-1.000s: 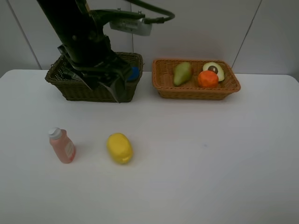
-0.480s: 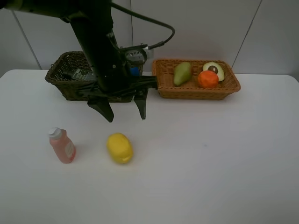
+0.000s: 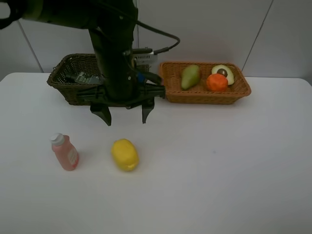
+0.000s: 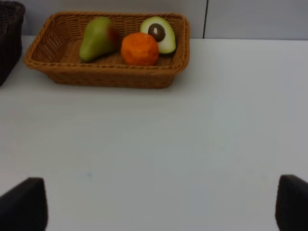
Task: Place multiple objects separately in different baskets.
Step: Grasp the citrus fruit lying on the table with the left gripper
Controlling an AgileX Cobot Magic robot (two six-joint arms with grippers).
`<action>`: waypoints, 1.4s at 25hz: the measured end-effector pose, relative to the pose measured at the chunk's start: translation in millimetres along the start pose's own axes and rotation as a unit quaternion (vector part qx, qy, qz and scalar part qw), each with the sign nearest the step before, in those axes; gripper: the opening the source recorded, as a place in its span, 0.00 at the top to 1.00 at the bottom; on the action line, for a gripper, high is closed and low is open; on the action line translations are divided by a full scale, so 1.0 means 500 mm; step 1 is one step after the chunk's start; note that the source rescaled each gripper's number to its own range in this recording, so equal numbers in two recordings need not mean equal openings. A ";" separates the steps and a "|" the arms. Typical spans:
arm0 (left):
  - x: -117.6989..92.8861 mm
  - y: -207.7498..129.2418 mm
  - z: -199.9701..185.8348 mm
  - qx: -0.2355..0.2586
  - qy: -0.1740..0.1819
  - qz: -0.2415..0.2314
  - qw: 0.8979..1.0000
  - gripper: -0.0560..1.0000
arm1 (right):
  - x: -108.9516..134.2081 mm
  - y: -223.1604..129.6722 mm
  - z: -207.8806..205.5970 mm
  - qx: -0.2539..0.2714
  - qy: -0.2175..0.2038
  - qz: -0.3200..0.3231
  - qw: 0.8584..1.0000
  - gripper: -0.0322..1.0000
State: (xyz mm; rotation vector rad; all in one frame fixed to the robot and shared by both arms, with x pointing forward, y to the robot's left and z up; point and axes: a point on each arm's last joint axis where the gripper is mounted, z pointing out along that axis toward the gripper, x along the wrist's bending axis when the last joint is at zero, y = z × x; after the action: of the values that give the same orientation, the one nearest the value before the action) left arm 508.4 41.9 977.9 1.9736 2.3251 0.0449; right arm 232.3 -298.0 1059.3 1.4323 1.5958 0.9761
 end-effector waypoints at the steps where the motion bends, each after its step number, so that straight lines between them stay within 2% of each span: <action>1: -0.004 -0.007 -0.001 -0.009 0.010 -0.006 1.000 0.08 | 0.000 0.000 0.000 0.000 0.000 0.000 1.000 0.00; 4: -0.011 -0.021 -0.002 -0.025 0.026 -0.021 0.999 0.08 | 0.000 0.000 0.000 0.000 0.000 0.000 1.000 0.00; 12: -0.011 -0.027 0.003 -0.019 0.026 -0.037 0.999 0.08 | 0.000 0.000 0.000 0.000 0.000 0.000 1.000 0.00; 23: 0.022 -0.058 0.082 -0.004 0.022 -0.062 0.998 0.08 | 0.000 0.000 0.000 0.000 0.000 0.000 1.000 0.00; 28: 0.027 -0.063 0.099 -0.008 0.013 -0.064 0.998 0.08 | 0.000 0.000 0.000 0.000 0.000 0.000 1.000 0.00; 35: 0.022 -0.062 0.129 -0.004 0.019 -0.065 0.998 0.08 | 0.000 0.000 0.000 0.000 0.000 0.000 1.000 0.00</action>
State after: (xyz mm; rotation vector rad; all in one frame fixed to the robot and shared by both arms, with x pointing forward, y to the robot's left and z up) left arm 482.1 45.4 910.5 1.8280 2.4676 0.0830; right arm 232.3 -298.0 1059.3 1.4323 1.5958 0.9761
